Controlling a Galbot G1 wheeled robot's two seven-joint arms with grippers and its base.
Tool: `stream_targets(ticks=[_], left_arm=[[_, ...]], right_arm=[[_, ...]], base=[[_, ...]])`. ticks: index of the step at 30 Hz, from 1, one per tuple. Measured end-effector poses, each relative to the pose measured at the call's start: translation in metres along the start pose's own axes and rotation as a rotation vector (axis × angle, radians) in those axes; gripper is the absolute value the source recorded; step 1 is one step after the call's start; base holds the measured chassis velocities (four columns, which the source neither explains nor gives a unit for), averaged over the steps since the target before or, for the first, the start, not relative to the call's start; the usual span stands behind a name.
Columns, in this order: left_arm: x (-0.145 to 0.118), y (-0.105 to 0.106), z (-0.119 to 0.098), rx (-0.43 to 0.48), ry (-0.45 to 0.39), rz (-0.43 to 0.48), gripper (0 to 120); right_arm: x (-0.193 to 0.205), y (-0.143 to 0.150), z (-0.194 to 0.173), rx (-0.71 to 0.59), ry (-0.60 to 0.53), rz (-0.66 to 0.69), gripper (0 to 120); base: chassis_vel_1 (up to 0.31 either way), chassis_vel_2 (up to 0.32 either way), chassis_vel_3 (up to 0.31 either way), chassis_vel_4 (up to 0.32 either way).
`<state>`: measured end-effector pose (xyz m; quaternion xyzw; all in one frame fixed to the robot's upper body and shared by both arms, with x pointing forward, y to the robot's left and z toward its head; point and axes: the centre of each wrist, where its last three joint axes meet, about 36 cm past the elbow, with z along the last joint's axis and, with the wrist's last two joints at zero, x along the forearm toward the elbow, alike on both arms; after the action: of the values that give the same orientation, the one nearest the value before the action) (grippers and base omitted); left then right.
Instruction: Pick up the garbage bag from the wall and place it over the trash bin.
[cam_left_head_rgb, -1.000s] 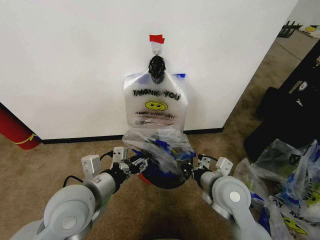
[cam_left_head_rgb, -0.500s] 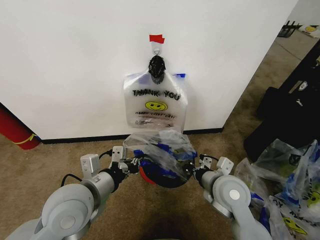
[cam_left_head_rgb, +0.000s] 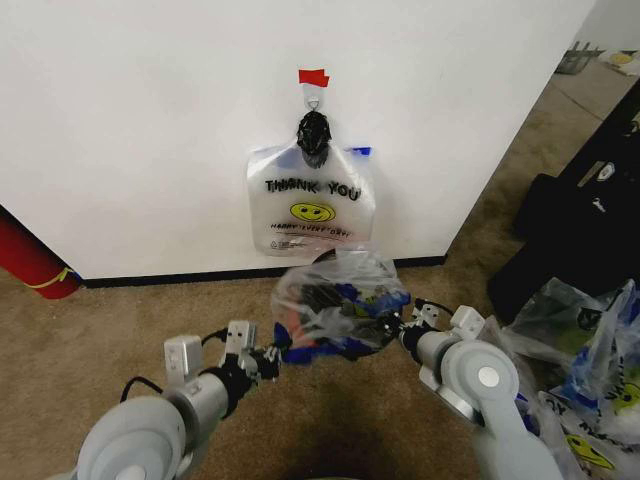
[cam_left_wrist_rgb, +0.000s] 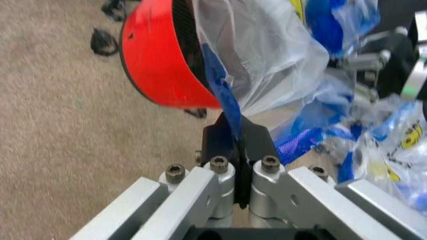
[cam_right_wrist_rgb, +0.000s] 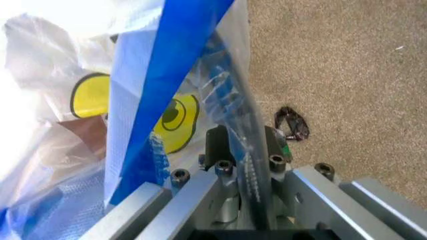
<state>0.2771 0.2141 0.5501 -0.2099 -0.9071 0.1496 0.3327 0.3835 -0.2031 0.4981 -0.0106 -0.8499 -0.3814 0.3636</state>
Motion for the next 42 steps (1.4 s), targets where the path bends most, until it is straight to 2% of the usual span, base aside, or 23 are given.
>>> stream_targets(ticks=[5,10,15,21,26,30,31,36,37,38,42], left_arm=[[-0.002,-0.001,0.008,-0.003,0.027,0.007,0],[-0.017,0.007,0.02,-0.036,0.039,-0.017,0],[-0.038,0.02,0.032,-0.147,-0.006,-0.086,0],[-0.061,0.032,0.037,-0.189,-0.068,-0.152,0],[-0.062,0.035,0.042,-0.203,-0.083,-0.174,0],[-0.049,0.031,0.038,-0.22,-0.111,-0.196,15],[-0.049,0.031,0.038,-0.22,-0.111,-0.196,15],[-0.019,0.018,0.029,-0.254,-0.146,-0.243,36],[-0.019,0.018,0.029,-0.254,-0.146,-0.243,36],[-0.015,0.015,0.029,-0.259,-0.147,-0.25,43],[-0.007,0.012,0.029,-0.288,-0.174,-0.282,54]], right_arm=[[0.003,0.002,-0.001,-0.007,0.014,-0.012,0],[0.012,0.006,-0.002,0.0,0.036,-0.037,0],[0.02,0.007,-0.002,0.017,0.055,-0.047,0],[0.025,0.006,0.007,0.059,0.105,-0.048,0],[0.026,0.008,0.012,0.077,0.115,-0.053,0],[0.021,0.008,0.011,0.088,0.106,-0.047,0],[0.021,0.008,0.011,0.088,0.106,-0.047,0],[0.008,0.0,0.005,0.088,0.089,-0.007,0],[0.008,0.0,0.005,0.088,0.089,-0.007,0],[0.006,-0.001,0.004,0.086,0.086,0.0,0],[0.003,-0.004,0.001,0.083,0.084,0.012,0]], base=[[0.0,0.0,0.0,0.0],[0.0,0.0,0.0,0.0],[0.0,0.0,0.0,0.0],[0.0,0.0,0.0,0.0],[0.0,0.0,0.0,0.0],[0.0,0.0,0.0,0.0],[0.0,0.0,0.0,0.0],[0.0,0.0,0.0,0.0],[0.0,0.0,0.0,0.0],[0.0,0.0,0.0,0.0],[0.0,0.0,0.0,0.0]])
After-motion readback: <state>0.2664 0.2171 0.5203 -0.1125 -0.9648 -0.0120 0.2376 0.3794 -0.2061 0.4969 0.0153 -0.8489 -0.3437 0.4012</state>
